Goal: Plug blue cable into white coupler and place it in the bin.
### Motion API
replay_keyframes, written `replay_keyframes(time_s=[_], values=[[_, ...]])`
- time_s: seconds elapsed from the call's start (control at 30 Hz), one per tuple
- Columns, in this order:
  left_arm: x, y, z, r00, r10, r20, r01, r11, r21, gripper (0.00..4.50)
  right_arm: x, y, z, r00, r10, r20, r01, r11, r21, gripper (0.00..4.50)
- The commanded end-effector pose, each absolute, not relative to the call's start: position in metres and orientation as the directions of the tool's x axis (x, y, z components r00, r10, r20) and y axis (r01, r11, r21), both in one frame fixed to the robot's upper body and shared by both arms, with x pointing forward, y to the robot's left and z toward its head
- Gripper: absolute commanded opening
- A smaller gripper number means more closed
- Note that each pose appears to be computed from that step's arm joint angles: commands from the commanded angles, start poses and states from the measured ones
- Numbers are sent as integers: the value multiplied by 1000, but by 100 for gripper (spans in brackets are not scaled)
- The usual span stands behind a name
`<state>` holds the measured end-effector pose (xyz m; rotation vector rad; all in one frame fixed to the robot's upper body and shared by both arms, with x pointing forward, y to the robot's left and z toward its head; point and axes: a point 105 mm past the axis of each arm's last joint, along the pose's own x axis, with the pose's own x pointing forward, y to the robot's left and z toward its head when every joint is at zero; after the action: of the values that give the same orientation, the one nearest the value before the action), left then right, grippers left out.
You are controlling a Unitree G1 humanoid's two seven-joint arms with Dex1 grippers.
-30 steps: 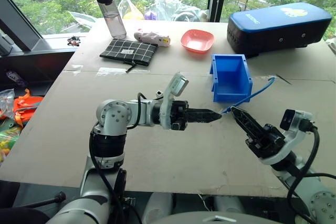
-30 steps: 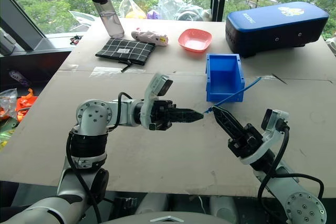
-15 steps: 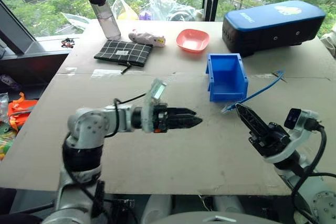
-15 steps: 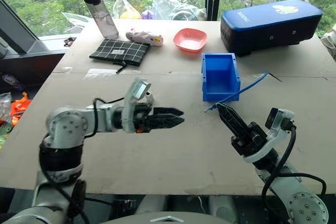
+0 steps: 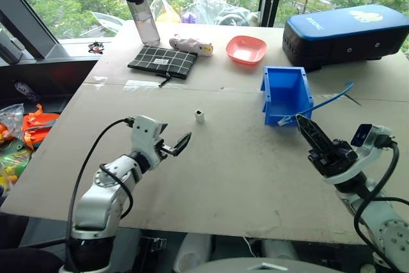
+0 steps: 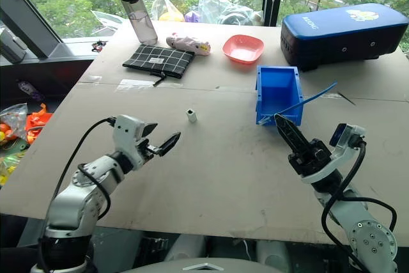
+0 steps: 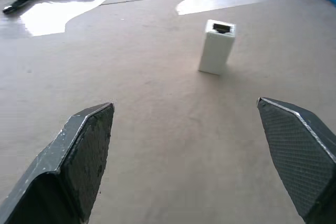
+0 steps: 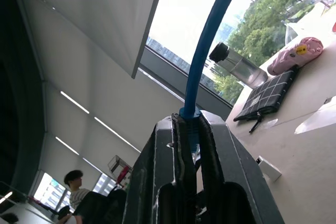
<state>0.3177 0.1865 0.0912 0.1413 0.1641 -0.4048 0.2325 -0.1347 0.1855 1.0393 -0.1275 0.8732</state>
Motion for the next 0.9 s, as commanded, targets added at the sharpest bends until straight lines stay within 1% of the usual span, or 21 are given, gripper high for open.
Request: replay_keyframes(time_s=[0.03, 0.13, 0.23, 0.37, 0.53, 0.63, 0.7, 0.8, 0.87, 0.9], values=[[334, 182, 90, 900, -406, -157, 428, 893, 140, 442, 231, -137, 198, 649, 563, 512, -709, 202, 676, 0], [352, 176, 85, 870, -463, -168, 487, 861, 148, 442, 230, -138, 200, 651, 565, 508, -710, 215, 670, 0], [364, 174, 82, 852, -495, -173, 519, 842, 145, 442, 228, -138, 202, 653, 565, 504, -711, 227, 666, 0], [369, 165, 80, 805, -568, -172, 590, 798, 128, 442, 225, -137, 202, 658, 565, 497, -707, 239, 665, 0], [372, 150, 79, 771, -615, -165, 636, 760, 139, 442, 223, -136, 201, 668, 557, 494, -701, 247, 669, 0], [372, 143, 77, 756, -633, -165, 653, 744, 139, 366, 221, -135, 201, 671, 556, 491, -698, 251, 671, 0], [371, 142, 76, 753, -637, -166, 657, 740, 142, 287, 221, -136, 201, 674, 554, 489, -696, 255, 671, 0], [369, 143, 73, 747, -640, -182, 664, 733, 148, 135, 220, -137, 201, 679, 553, 484, -693, 264, 671, 0], [368, 145, 71, 739, -644, -196, 672, 726, 147, 56, 220, -137, 201, 682, 553, 478, -690, 272, 671, 0], [368, 145, 70, 733, -649, -204, 678, 719, 150, 62, 220, -137, 201, 684, 555, 473, -689, 279, 669, 0]])
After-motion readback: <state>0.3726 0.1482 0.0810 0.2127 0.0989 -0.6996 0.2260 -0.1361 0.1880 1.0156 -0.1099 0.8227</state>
